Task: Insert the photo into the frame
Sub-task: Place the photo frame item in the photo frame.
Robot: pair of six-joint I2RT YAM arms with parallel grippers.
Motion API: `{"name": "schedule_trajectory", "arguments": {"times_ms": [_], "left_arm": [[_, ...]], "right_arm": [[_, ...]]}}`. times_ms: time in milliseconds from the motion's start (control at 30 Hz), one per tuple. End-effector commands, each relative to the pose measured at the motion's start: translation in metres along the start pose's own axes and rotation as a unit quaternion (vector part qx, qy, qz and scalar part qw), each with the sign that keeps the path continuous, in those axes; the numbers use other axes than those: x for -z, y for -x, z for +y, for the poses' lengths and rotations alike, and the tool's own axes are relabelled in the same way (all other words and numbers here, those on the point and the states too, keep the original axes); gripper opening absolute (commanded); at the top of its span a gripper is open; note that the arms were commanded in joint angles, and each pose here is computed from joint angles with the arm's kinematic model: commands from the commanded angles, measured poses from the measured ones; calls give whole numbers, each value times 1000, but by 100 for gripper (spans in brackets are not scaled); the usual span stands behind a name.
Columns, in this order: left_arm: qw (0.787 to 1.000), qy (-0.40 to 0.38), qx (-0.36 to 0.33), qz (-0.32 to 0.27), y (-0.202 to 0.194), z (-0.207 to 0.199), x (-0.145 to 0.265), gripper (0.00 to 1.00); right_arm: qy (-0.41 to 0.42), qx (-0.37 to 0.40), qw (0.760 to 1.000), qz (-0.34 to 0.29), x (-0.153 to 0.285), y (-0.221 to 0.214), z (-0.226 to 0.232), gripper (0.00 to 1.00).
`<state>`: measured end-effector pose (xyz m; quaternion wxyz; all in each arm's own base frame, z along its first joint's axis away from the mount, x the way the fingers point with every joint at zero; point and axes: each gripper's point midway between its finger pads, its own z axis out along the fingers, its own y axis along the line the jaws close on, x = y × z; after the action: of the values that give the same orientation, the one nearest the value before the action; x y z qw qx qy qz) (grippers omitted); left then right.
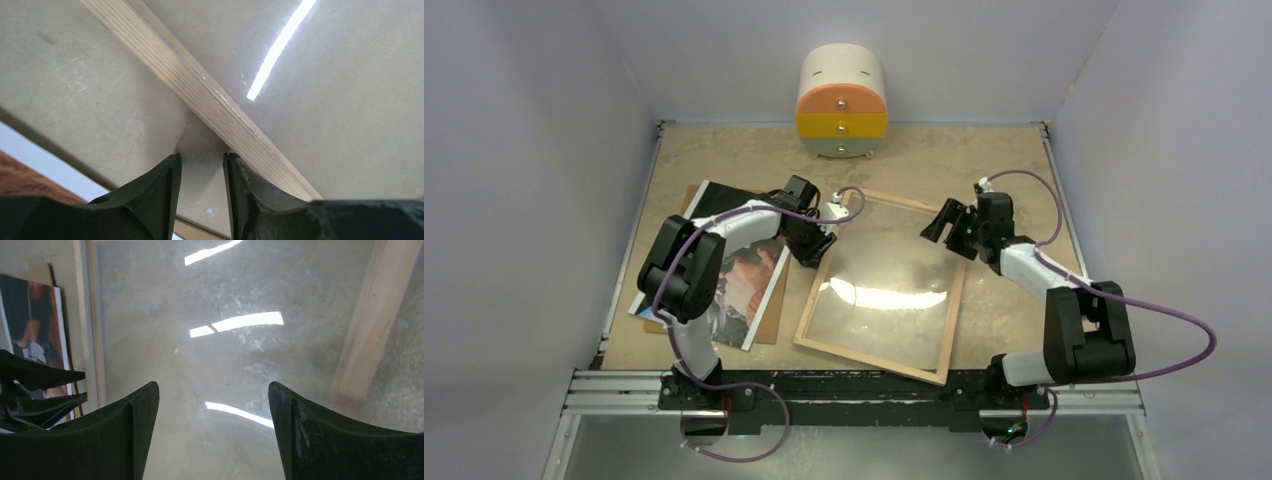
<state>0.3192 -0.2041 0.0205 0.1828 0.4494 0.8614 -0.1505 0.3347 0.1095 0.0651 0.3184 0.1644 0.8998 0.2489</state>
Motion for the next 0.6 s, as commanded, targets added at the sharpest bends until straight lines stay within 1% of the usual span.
{"name": "schedule_trajectory", "arguments": {"times_ms": [0,133,200,233,300,400,500,567], "left_arm": [[998,-51,-6,-22,14,-28,3,40],[997,-67,-6,-40,30,-34,15,40],[997,-54,1,-54,40,-19,30,43],[997,-43,8,-62,44,-6,41,45],[996,-9,33,-86,50,33,70,48],[988,70,77,-115,45,106,127,57],[971,170,125,-112,12,174,176,61],[955,236,159,-83,-25,211,200,62]], "right_arm": [[42,43,998,-21,10,32,32,82],[65,47,996,-33,10,51,56,82],[77,58,995,-36,9,52,79,82],[85,67,993,-35,8,49,94,82],[107,73,991,-24,3,38,126,81],[142,92,986,-6,-8,16,179,81],[165,120,979,24,-27,-18,229,82],[169,132,976,42,-44,-36,252,86]]}}
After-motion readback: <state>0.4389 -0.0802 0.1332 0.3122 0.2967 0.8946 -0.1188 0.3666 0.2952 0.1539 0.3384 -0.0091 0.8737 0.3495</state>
